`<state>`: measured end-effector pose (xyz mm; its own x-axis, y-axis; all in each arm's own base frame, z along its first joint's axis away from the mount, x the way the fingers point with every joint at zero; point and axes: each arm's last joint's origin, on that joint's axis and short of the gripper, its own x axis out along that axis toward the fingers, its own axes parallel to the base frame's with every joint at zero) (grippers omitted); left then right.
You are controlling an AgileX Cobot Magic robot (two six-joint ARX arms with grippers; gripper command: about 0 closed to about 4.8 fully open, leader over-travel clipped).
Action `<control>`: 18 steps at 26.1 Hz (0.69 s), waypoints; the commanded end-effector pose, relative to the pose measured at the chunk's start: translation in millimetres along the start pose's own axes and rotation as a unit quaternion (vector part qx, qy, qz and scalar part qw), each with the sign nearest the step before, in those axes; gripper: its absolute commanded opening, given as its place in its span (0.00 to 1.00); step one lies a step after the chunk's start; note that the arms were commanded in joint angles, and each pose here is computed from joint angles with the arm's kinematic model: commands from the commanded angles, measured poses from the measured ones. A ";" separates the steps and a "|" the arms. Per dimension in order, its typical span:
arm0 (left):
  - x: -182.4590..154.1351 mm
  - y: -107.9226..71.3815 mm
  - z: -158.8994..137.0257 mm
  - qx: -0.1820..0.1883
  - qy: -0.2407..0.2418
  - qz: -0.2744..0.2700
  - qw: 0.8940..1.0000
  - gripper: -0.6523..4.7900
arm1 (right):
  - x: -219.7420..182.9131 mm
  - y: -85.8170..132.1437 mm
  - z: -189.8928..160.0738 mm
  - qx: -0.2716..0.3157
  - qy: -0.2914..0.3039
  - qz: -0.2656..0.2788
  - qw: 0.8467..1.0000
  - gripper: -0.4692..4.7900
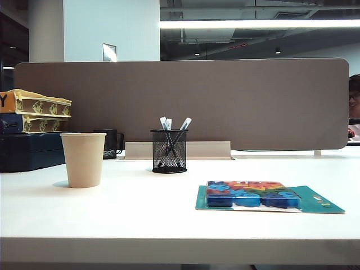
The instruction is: Pick up one pen and put it in the pen container.
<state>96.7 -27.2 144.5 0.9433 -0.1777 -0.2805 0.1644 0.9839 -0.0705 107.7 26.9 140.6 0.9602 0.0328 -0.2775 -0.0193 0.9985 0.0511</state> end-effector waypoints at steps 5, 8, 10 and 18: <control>-2.0 -1.5 18.2 -0.009 -0.090 -0.007 0.996 0.46 | -1.2 1.4 14.2 0.017 -0.067 0.006 0.998 0.33; -2.1 -1.5 18.3 -0.009 -0.090 -0.008 0.996 0.46 | -1.7 1.7 17.4 0.022 -0.083 0.008 0.996 0.33; -2.1 -1.6 18.6 -0.010 -0.091 -0.008 0.996 0.46 | -2.3 2.0 20.5 0.026 -0.099 0.010 0.995 0.33; -2.4 -2.0 19.4 -0.010 -0.092 -0.014 0.996 0.46 | -2.6 2.7 21.9 0.027 -0.105 0.022 0.994 0.36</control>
<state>99.8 -28.2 160.7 0.9749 -0.1897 -0.1166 0.1794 0.9793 -0.0938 111.1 28.3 159.3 0.9946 0.0517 -0.0896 -0.0419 0.9932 0.1082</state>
